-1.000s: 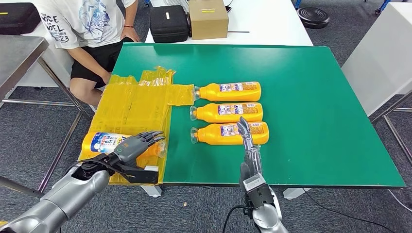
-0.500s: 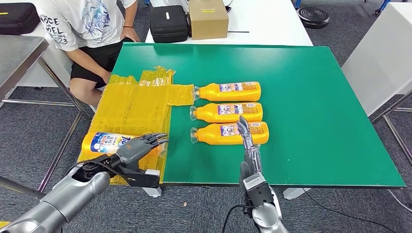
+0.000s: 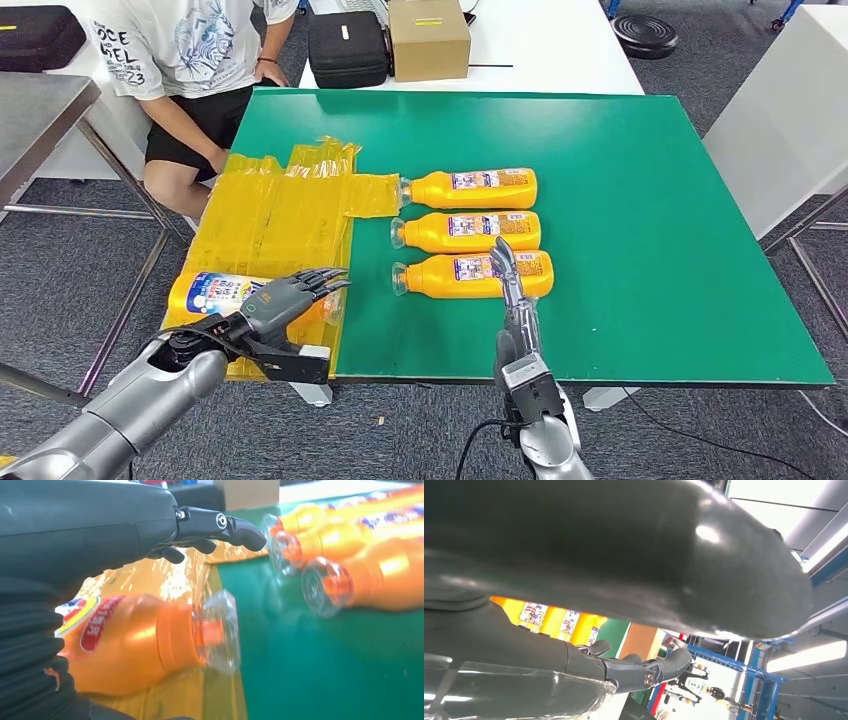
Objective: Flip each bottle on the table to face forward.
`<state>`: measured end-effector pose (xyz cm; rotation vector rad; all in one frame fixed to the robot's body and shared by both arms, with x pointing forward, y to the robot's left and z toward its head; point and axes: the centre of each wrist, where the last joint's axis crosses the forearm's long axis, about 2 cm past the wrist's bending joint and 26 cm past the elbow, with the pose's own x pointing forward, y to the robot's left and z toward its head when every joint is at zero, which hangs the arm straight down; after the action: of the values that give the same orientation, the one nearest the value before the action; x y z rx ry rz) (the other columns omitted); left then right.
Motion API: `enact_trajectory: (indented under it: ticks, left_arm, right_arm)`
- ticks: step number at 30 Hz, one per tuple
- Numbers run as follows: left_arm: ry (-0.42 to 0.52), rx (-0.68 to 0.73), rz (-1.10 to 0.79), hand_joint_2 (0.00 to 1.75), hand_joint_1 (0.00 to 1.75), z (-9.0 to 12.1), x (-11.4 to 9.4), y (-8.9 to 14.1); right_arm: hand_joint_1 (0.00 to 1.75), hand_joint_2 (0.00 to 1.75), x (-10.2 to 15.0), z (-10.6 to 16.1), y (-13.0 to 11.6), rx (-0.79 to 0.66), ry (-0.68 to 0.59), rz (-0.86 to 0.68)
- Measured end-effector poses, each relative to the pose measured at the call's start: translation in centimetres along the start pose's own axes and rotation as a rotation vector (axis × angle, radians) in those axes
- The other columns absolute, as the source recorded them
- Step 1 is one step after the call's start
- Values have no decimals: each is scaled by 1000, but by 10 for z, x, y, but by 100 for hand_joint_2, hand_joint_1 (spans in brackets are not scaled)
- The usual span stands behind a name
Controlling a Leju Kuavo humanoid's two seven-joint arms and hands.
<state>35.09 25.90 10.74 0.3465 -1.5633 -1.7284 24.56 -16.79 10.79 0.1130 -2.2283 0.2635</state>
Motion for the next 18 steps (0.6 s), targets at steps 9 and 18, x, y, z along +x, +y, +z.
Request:
enact_trajectory:
  ticks: [9, 18]
  left_arm:
    - [-92, 384, -45, 175, 0, -14, 22, 30]
    - [-251, 750, 244, 175, 0, -38, 51, 54]
  right_arm:
    - [0, 0, 0, -2, 0, -2, -2, 5]
    - [0, 0, 1, -7, -1, -41, -11, 35]
